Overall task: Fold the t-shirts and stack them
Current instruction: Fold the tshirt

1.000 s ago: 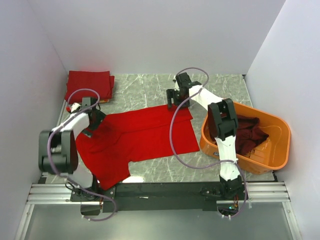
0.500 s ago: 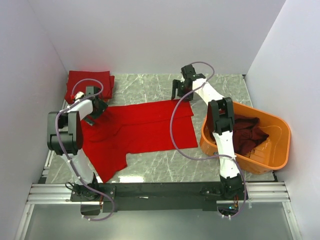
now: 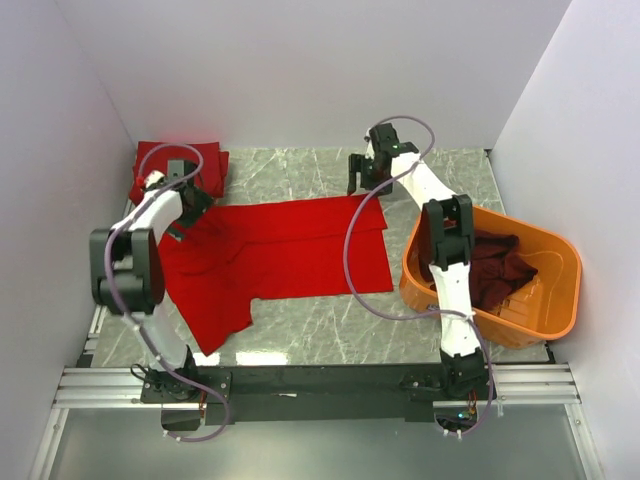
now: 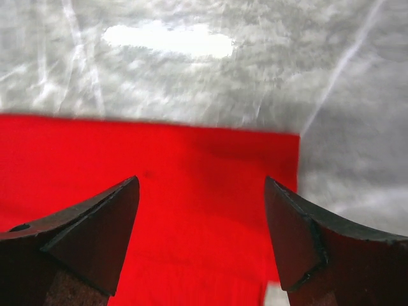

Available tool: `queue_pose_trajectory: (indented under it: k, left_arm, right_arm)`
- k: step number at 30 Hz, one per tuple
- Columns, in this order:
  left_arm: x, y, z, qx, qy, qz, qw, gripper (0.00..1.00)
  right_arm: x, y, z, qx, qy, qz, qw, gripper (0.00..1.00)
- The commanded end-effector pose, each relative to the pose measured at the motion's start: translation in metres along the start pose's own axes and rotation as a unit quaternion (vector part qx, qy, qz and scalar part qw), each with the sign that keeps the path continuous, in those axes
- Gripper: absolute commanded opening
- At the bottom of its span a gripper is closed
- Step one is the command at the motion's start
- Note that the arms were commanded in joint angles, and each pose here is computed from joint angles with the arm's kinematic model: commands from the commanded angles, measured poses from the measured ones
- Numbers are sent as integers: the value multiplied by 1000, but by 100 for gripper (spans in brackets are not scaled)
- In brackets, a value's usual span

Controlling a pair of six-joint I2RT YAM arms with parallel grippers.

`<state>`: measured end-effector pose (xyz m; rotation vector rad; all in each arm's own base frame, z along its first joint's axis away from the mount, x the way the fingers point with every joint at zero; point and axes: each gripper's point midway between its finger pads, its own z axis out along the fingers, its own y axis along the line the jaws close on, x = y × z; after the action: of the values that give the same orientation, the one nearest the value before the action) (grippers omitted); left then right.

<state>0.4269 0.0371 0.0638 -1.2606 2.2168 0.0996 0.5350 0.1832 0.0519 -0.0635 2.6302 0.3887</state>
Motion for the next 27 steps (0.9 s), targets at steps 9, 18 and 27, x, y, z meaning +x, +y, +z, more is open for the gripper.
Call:
queue_pose_trajectory:
  k: [9, 18, 27]
  left_arm:
    - [73, 81, -146, 31, 16, -34, 999, 99]
    - [227, 167, -167, 44, 199, -15, 979, 99]
    - [233, 186, -159, -37, 159, -27, 986, 97]
  right_arm:
    - [11, 70, -156, -11, -157, -55, 986, 86]
    - [87, 66, -168, -5, -145, -42, 988, 86]
    - [108, 56, -161, 10, -126, -46, 991, 86]
